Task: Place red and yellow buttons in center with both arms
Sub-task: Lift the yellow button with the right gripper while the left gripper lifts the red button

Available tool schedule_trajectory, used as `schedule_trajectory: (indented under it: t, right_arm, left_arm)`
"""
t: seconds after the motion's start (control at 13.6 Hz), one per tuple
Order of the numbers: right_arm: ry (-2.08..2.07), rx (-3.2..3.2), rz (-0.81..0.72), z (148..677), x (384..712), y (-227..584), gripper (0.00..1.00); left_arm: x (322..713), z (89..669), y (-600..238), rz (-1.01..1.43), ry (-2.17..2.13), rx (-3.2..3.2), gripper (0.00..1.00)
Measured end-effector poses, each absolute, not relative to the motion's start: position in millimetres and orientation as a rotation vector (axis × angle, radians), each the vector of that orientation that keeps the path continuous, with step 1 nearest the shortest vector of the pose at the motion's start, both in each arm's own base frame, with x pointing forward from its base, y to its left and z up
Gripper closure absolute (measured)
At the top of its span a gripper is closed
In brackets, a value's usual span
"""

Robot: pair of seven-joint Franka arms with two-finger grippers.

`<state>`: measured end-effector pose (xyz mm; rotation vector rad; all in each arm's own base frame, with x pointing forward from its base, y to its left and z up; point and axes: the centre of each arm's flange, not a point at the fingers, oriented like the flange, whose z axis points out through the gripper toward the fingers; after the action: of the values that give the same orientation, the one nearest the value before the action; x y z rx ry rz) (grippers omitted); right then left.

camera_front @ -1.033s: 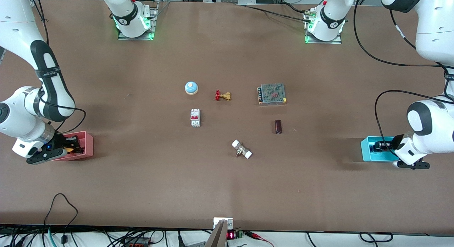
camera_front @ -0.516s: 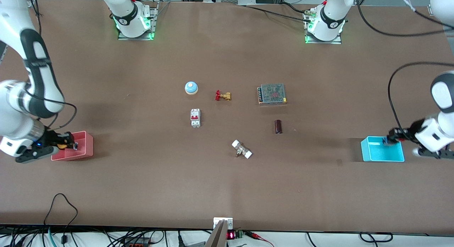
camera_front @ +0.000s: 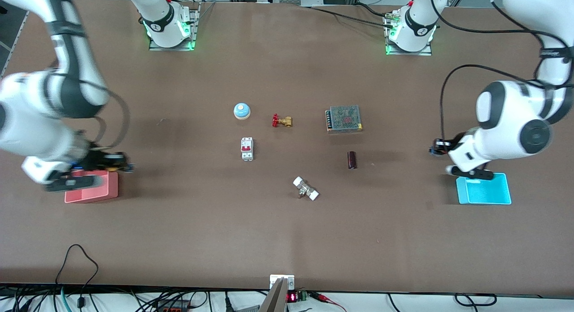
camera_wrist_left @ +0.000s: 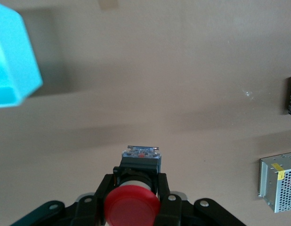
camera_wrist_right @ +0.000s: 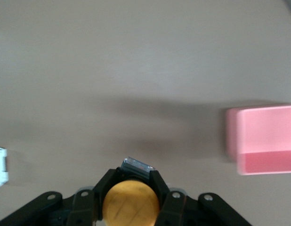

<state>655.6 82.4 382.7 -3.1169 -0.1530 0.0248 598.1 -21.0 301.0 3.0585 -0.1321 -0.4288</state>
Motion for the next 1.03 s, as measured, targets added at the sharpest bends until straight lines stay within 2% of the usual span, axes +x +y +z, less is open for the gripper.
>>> schedule_trajectory:
  t: [0.3, 0.66, 1.03]
  right_arm:
    - [-0.136, -3.157, -0.007, 328.5, 624.6, 194.3, 0.64]
    - [-0.122, -3.113, -0.098, 252.6, 593.1, 237.1, 0.64]
    - [-0.1, -3.094, -0.12, 234.4, 580.2, 267.2, 0.63]
  left_arm:
    - [591.7, 267.9, -35.6, -0.394, -0.031, 3.074, 0.59]
    - [579.0, 219.8, -34.6, -0.335, -0.007, 3.083, 0.59]
    - [574.4, 202.9, -35.8, -0.349, -0.001, 3.081, 0.58]
